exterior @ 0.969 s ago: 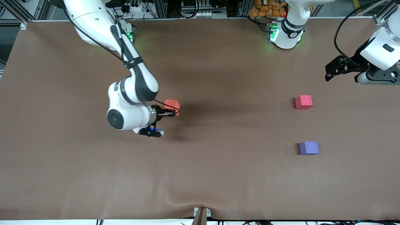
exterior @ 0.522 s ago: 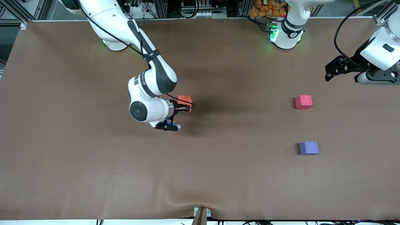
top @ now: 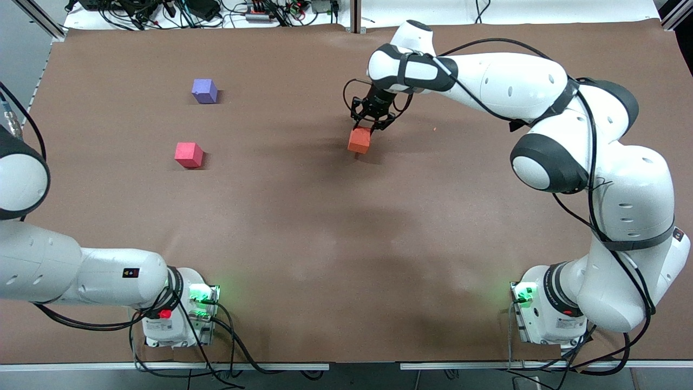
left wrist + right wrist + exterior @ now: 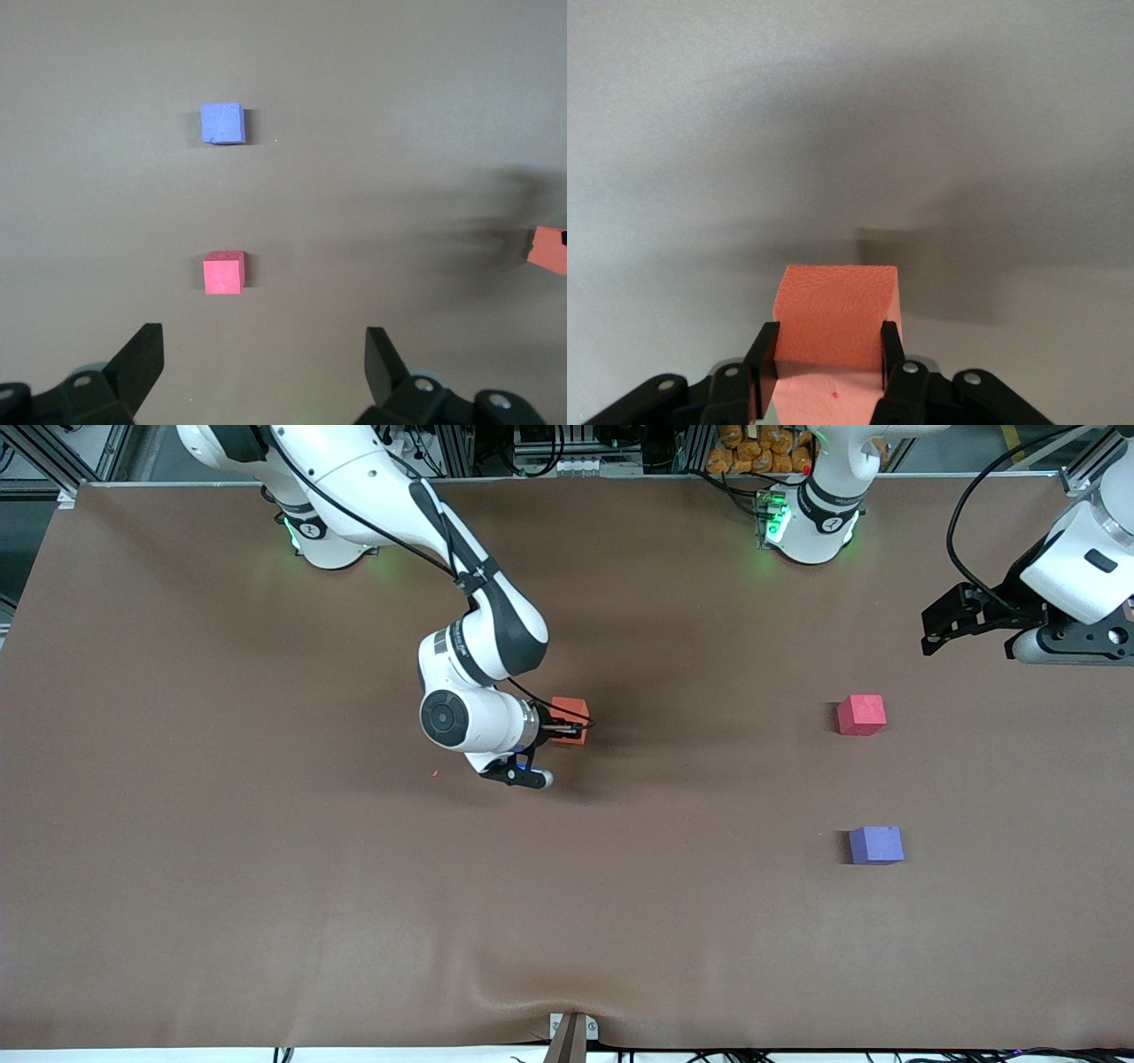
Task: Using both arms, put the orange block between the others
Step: 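Carry the orange cube with the right gripper toward the table middle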
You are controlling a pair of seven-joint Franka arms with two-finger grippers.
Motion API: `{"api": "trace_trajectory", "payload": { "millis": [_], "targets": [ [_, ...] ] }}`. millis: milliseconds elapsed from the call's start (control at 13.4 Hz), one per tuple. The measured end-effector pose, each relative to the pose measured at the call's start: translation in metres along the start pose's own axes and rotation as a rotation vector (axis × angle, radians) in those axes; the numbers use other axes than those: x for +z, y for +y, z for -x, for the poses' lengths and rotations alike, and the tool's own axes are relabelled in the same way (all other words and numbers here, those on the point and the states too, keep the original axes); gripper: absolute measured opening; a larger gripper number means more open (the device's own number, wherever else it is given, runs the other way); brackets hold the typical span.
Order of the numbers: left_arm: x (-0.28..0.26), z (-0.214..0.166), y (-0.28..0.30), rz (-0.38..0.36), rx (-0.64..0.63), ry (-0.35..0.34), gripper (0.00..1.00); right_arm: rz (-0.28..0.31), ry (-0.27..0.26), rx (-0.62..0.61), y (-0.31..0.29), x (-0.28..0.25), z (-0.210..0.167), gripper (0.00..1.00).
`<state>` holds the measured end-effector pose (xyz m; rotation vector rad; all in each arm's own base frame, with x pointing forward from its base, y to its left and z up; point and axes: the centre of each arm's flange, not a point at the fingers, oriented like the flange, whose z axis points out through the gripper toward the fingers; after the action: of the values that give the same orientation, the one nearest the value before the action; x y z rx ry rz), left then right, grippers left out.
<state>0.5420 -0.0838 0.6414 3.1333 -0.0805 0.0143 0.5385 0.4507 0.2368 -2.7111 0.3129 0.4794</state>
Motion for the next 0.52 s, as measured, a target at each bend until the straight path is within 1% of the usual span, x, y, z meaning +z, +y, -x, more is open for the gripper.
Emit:
{"api": "trace_trajectory", "payload": {
  "millis": [298, 373, 447, 522],
  "targets": [
    [0.0, -0.001, -0.016, 0.0, -0.03, 0.0, 1.0, -0.003, 0.025, 0.02, -0.009, 0.015, 0.005, 0.53],
    [0.001, -0.002, -0.022, 0.0, -0.04, -0.001, 1.0, -0.002, 0.03, 0.017, -0.011, 0.02, 0.007, 0.58],
    [0.001, -0.002, -0.025, -0.001, -0.046, -0.002, 1.0, -0.001, 0.033, 0.015, -0.013, 0.023, 0.009, 0.58],
    [0.001, -0.002, -0.025, -0.001, -0.046, -0.002, 1.0, 0.0, 0.034, 0.015, -0.014, 0.026, 0.011, 0.65]
  ]
}}
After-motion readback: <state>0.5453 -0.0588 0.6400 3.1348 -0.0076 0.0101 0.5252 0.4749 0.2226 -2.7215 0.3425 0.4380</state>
